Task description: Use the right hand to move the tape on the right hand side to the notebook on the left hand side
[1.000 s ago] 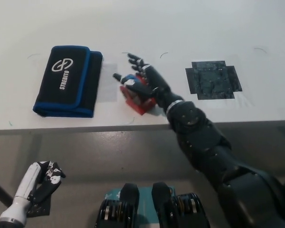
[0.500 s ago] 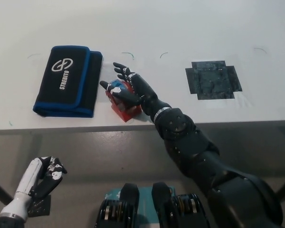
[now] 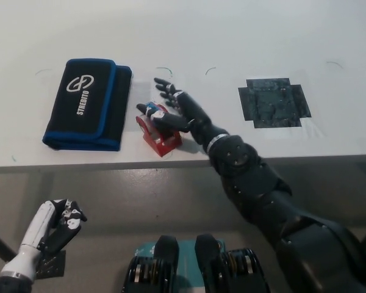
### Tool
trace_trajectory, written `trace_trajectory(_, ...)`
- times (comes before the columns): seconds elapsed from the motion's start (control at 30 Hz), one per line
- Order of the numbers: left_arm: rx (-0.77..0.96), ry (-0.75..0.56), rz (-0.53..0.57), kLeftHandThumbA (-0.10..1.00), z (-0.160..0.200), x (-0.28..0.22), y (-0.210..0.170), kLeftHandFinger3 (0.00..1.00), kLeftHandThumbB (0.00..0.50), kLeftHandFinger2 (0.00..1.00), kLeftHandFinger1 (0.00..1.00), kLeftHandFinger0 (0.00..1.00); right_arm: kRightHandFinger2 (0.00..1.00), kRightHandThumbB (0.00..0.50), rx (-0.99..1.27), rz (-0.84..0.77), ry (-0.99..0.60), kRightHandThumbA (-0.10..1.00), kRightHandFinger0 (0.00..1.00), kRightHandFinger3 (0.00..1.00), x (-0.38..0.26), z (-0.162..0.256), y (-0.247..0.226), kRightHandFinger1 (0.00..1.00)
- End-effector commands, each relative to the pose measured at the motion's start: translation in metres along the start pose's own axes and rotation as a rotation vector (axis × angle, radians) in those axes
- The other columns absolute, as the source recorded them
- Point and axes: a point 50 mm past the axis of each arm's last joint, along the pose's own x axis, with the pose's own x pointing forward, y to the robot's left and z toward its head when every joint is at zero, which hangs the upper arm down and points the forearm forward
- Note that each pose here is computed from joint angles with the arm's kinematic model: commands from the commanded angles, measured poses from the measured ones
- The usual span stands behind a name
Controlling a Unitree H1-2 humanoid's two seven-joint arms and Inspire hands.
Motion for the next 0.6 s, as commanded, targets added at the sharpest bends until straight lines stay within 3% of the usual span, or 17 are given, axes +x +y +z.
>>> trace_trajectory(0.0, 0.023, -0.037, 0.022, 0.28, 0.009, -0.002, 0.008, 0.35, 0.269, 0.09, 0.00, 0.00, 1.00, 0.500, -0.107, -0.030, -0.195, 0.89, 1.00, 1.00, 0.011, 0.048, -0.034, 1.00)
trace_trajectory(0.1, 0.024, -0.031, 0.036, 0.28, 0.006, -0.007, 0.011, 0.35, 0.262, 0.11, 0.00, 0.00, 1.00, 0.500, -0.130, -0.035, -0.224, 0.89, 1.00, 1.00, 0.009, 0.051, -0.042, 1.00)
trace_trajectory(0.2, 0.018, -0.036, 0.043, 0.27, 0.005, -0.010, 0.012, 0.34, 0.254, 0.10, 0.00, 0.00, 1.00, 0.465, -0.137, -0.039, -0.274, 0.88, 1.00, 1.00, -0.003, 0.050, -0.057, 1.00)
trace_trajectory(0.27, 0.014, -0.037, 0.045, 0.27, 0.005, -0.011, 0.013, 0.34, 0.257, 0.09, 0.00, 0.00, 1.00, 0.500, -0.125, -0.060, -0.302, 0.87, 1.00, 1.00, -0.015, 0.044, -0.066, 1.00)
trace_trajectory(0.33, 0.018, -0.037, 0.044, 0.26, 0.004, -0.012, 0.013, 0.33, 0.254, 0.07, 0.00, 0.00, 1.00, 0.500, -0.130, -0.080, -0.320, 0.84, 1.00, 1.00, -0.036, 0.034, -0.075, 1.00)
trace_trajectory(0.47, 0.014, -0.028, 0.033, 0.27, 0.003, -0.012, 0.014, 0.33, 0.259, 0.09, 0.00, 0.00, 1.00, 0.482, -0.157, -0.102, -0.346, 0.84, 1.00, 1.00, -0.083, 0.023, -0.087, 1.00)
trace_trajectory(0.5, 0.013, -0.025, 0.031, 0.27, 0.003, -0.012, 0.014, 0.33, 0.263, 0.08, 0.00, 0.00, 1.00, 0.446, -0.172, -0.112, -0.351, 0.83, 1.00, 1.00, -0.099, 0.020, -0.090, 1.00)
trace_trajectory(0.57, 0.005, -0.027, 0.028, 0.25, 0.002, -0.011, 0.013, 0.32, 0.264, 0.07, 0.00, 0.00, 1.00, 0.429, -0.200, -0.132, -0.355, 0.81, 1.00, 1.00, -0.121, 0.018, -0.096, 1.00)
